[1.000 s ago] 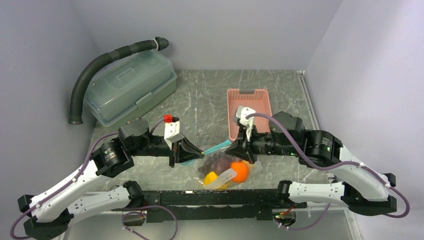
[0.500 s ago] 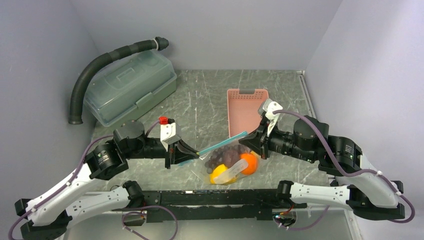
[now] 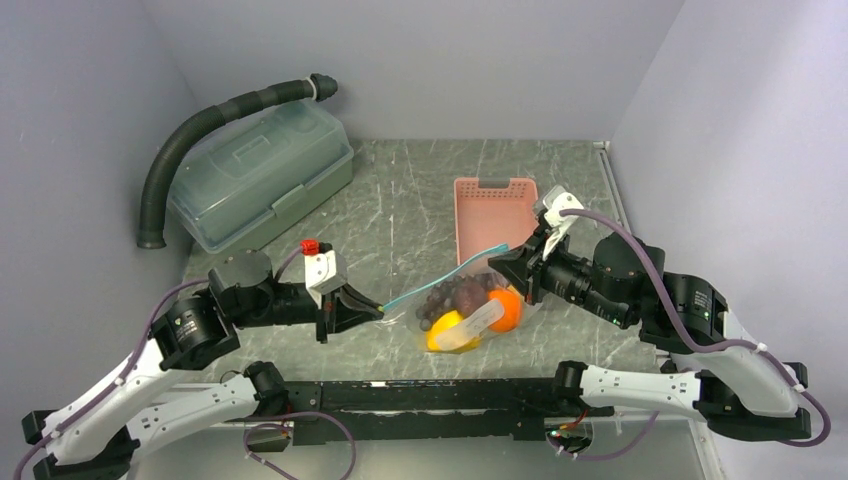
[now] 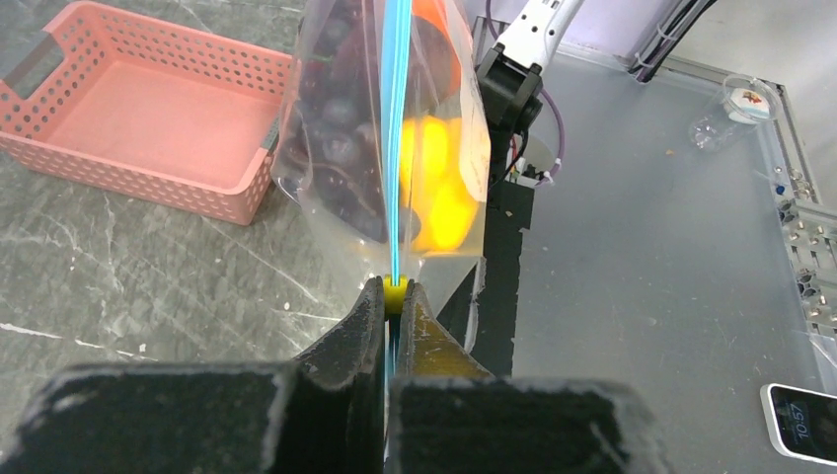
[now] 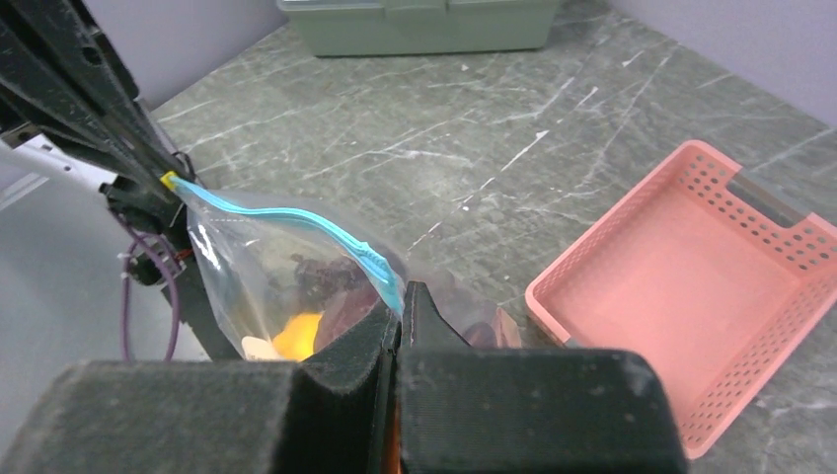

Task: Place the food in the zip-top bag and seal the zipper
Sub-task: Zip the zipper food storage bag at the center of the board, then place the zipper food storage bag at the center of the board.

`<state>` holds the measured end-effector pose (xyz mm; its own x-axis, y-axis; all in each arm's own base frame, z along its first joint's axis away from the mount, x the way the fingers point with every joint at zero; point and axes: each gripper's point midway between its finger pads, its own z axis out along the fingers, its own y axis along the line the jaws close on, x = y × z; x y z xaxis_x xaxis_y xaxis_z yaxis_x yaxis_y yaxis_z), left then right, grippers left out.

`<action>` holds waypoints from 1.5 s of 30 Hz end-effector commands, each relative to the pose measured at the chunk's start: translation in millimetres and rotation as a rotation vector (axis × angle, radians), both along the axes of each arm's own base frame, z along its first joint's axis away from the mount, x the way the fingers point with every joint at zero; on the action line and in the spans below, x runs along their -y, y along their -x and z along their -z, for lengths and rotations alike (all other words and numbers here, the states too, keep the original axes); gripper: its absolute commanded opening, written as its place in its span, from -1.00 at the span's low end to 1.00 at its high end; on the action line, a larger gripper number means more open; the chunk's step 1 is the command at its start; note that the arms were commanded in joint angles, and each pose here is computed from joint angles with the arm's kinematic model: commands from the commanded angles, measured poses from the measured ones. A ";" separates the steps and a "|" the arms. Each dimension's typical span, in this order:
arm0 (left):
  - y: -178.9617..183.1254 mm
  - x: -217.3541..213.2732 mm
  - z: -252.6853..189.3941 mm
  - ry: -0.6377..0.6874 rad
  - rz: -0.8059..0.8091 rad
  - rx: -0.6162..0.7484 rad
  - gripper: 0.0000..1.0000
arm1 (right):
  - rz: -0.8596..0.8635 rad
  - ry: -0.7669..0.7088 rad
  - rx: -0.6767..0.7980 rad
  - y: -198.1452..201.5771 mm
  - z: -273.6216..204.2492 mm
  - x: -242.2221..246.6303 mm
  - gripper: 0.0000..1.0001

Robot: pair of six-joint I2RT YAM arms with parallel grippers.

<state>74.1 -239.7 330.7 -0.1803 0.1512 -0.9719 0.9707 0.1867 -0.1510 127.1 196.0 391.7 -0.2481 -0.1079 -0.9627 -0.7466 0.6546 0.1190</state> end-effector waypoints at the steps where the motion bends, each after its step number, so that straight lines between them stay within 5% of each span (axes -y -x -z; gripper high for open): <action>1: 5.6 -13.4 12.0 -0.053 -0.017 -0.026 -1.00 | 0.192 -0.135 0.100 -25.0 -43.4 26.3 -1.00; 16: 0.4 -16.8 15.6 -0.058 -0.057 -0.023 -1.00 | 0.291 -0.212 0.151 -30.0 -58.3 55.0 -1.00; 21: -2.1 -10.0 9.6 -0.044 -0.045 -0.015 -0.76 | 0.252 -0.185 0.144 -29.1 -51.8 43.1 -1.00; 26: -10.7 -6.8 -0.3 -0.030 -0.073 0.008 -0.07 | 0.202 -0.159 0.141 -26.6 -47.3 30.9 -1.00; 31: -23.3 -7.2 -14.4 -0.008 -0.132 0.051 0.18 | 0.143 -0.120 0.135 -23.3 -39.7 17.4 -1.00; 34: -28.9 -5.2 -21.8 0.004 -0.148 0.073 0.83 | 0.110 -0.095 0.128 -21.6 -33.2 9.2 -1.00; 36: -31.1 -2.9 -26.1 0.006 -0.147 0.084 0.98 | 0.095 -0.077 0.123 -21.2 -29.2 4.8 -1.00; 45: -42.1 7.9 -42.0 0.021 -0.153 0.127 0.99 | 0.023 -0.022 0.089 -18.3 -10.6 -17.9 -1.00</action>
<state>108.2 -244.4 343.5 -0.1637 0.1677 -0.9721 0.9402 0.3249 -0.1023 146.1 199.9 385.9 -0.2000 -0.1392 -0.9699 -0.7093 0.7035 0.0453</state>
